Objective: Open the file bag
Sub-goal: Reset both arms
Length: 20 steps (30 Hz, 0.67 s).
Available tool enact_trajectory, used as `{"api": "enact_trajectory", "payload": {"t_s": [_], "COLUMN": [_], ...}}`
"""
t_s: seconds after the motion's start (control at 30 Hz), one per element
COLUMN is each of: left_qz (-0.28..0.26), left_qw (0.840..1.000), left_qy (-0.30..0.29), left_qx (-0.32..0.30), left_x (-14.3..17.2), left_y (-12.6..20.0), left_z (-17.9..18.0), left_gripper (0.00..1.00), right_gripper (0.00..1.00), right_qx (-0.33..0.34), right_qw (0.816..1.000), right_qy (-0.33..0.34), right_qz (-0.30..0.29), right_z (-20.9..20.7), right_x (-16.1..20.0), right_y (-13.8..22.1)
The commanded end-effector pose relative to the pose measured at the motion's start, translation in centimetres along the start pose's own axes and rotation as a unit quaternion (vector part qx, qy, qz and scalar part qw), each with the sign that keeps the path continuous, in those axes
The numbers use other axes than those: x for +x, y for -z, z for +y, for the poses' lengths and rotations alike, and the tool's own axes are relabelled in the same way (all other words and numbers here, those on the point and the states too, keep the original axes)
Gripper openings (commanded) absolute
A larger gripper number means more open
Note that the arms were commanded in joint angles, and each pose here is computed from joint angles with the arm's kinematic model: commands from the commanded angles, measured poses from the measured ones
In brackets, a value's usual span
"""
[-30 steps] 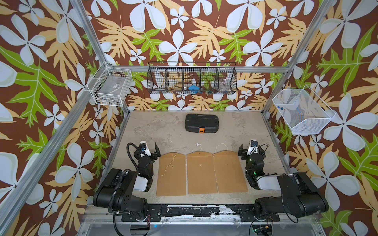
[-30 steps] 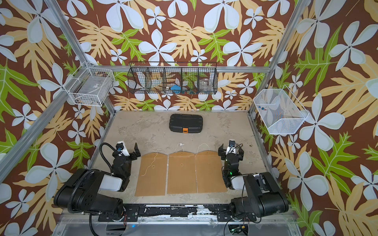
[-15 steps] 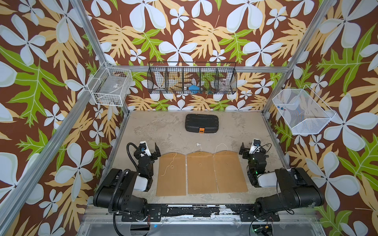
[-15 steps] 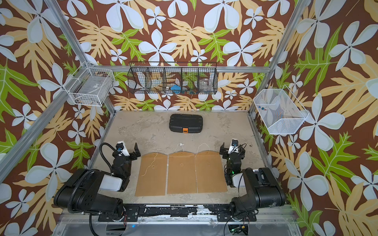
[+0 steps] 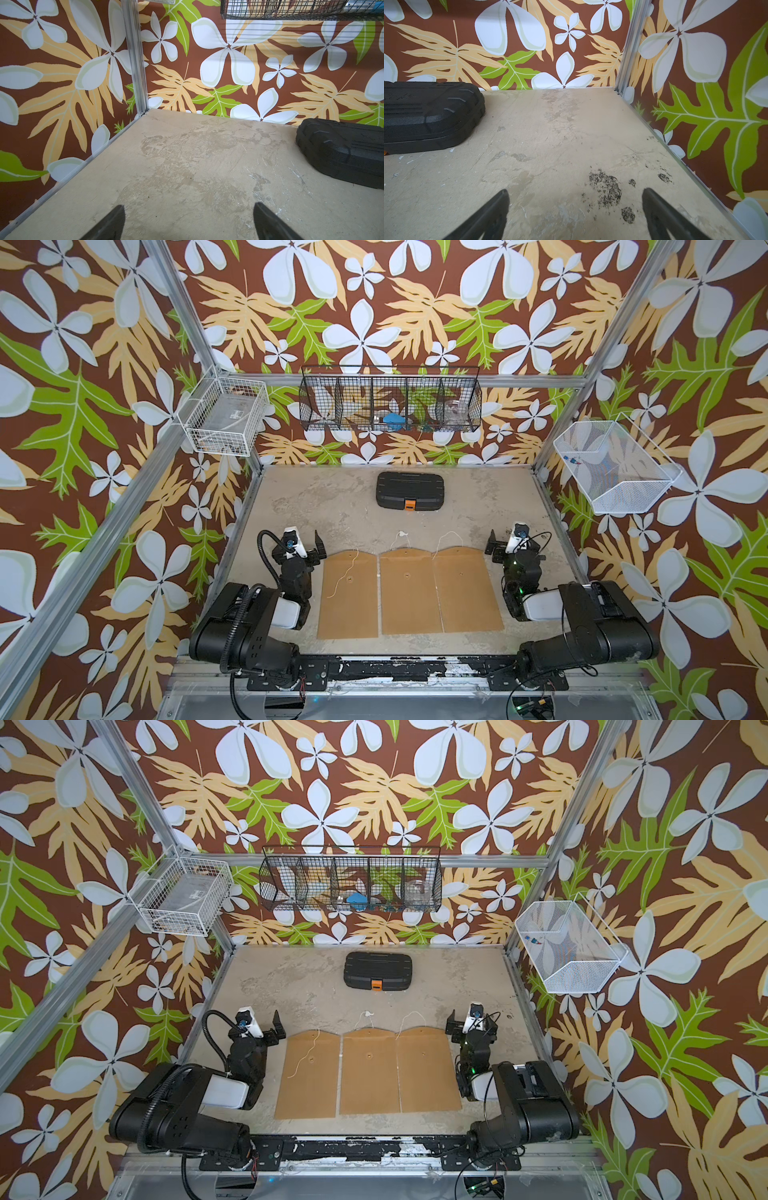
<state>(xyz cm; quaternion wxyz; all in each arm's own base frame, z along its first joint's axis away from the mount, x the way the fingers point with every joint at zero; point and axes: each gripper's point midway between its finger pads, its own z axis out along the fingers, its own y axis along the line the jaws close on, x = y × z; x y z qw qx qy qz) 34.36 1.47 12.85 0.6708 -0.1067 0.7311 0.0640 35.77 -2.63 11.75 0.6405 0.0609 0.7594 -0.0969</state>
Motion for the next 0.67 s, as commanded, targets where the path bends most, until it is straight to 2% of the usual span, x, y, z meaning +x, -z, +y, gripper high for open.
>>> {"api": "enact_trajectory", "payload": {"t_s": [0.0,0.63], "left_qz": [-0.022,-0.024], "left_qw": [1.0,1.0], "left_qy": [0.003,0.005], "left_qx": [0.001,0.001], "left_x": [-1.1,-1.17], "left_y": [0.0,0.05], "left_z": [-0.05,-0.01], "left_gripper": [1.0,1.0], "right_gripper": [1.0,1.0], "right_qx": [-0.001,-0.001], "right_qw": [1.0,1.0], "right_qy": [-0.008,-0.007], "right_qz": [-0.011,-0.01], "right_z": [0.03,0.03], "right_x": [-0.59,-0.57], "right_y": [-0.02,-0.02]}}
